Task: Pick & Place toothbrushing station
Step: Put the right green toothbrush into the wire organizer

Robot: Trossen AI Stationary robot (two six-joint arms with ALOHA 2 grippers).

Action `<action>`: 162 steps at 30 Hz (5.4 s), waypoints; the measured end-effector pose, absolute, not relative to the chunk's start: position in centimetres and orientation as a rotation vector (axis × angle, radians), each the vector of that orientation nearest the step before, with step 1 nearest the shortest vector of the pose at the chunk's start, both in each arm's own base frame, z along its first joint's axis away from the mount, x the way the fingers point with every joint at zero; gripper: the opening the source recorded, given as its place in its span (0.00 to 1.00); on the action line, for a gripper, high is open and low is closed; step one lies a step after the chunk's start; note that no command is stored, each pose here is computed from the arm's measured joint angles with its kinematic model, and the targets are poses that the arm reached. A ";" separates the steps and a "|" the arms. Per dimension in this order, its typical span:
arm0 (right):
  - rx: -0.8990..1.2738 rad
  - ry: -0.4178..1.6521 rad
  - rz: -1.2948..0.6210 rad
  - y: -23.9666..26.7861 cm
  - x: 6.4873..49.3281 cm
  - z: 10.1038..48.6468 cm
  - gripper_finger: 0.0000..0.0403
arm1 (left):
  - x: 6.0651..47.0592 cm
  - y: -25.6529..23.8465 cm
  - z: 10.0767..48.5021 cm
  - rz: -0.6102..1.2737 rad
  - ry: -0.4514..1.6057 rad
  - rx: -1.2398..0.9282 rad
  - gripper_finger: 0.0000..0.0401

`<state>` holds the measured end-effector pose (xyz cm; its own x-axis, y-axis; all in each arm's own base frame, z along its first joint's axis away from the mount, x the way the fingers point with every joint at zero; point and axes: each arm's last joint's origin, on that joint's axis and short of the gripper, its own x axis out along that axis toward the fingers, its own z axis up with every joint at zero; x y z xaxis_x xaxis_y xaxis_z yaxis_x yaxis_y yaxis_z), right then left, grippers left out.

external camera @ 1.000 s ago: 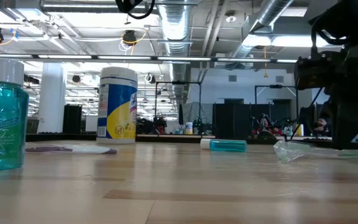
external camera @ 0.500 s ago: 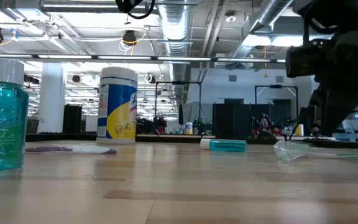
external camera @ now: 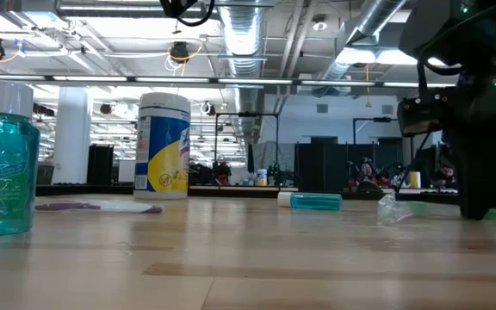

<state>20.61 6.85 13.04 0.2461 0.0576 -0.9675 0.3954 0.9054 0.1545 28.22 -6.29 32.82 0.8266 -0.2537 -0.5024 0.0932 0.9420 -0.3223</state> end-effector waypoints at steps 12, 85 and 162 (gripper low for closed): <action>0.370 1.348 -0.244 7.1 21.2 13.1 0.02 | 28.2 -6.3 32.8 -0.192 0.568 -0.276 0.03; -0.045 0.277 0.030 11.8 30.2 32.4 0.00 | 30.6 -7.5 33.7 -0.202 0.291 -0.043 0.12; -0.073 0.365 0.033 12.1 29.7 31.7 0.12 | 32.4 -8.8 32.5 -0.197 0.234 0.027 0.00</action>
<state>29.72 12.07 31.68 0.9336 0.0186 -0.3579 -0.0451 0.9968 -0.0658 32.44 -8.79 32.51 0.9536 -0.1904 -0.2330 0.1968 0.9804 0.0040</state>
